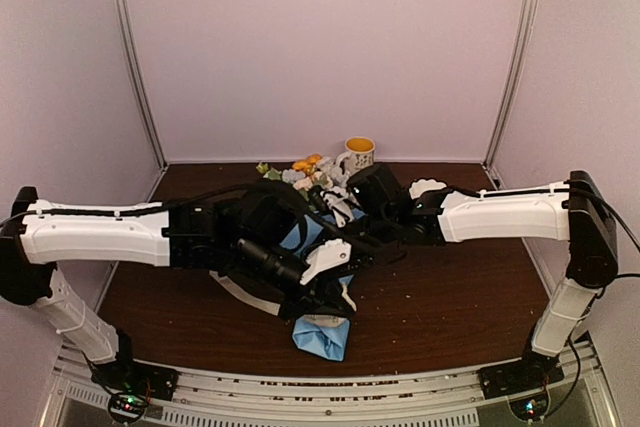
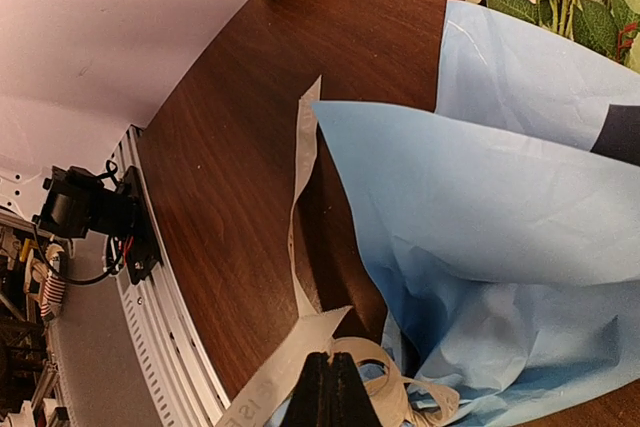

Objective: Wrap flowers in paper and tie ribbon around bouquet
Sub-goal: Cross the half-tied ribbon over the folded bouquet.

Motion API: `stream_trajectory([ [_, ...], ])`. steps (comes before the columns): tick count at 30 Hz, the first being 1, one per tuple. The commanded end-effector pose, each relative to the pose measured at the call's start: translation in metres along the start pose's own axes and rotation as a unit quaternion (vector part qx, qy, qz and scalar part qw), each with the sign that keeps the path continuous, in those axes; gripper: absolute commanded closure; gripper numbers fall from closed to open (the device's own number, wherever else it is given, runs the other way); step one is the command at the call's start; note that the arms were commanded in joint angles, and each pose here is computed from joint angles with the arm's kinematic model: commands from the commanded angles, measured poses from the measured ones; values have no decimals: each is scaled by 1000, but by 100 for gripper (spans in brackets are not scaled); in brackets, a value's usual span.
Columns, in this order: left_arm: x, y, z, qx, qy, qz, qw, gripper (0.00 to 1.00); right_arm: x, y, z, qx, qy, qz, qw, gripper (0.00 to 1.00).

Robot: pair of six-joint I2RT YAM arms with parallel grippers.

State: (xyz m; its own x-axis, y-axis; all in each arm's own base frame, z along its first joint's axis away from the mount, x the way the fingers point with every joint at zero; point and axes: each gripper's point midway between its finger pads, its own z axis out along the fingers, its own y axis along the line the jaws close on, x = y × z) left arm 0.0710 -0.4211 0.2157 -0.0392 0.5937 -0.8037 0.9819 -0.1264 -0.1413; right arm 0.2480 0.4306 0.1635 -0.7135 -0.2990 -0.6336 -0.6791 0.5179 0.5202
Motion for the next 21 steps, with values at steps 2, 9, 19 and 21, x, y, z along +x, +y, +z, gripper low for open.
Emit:
stream_trajectory([
  [2, -34, 1, 32, 53, -32, 61, 996, 99, -10, 2, -3, 2, -9, -10, 1000, 100],
  [9, -31, 23, 54, 18, -16, 60, 998, 60, -7, 1, -4, 2, -5, -11, 1000, 100],
  [19, -33, 61, -4, -165, -48, 82, 982, 17, -5, 6, -5, -10, -7, -2, 1000, 100],
  [21, -23, 73, -19, -194, -72, 49, 977, 17, -5, 8, -6, -12, -10, 2, 1000, 100],
])
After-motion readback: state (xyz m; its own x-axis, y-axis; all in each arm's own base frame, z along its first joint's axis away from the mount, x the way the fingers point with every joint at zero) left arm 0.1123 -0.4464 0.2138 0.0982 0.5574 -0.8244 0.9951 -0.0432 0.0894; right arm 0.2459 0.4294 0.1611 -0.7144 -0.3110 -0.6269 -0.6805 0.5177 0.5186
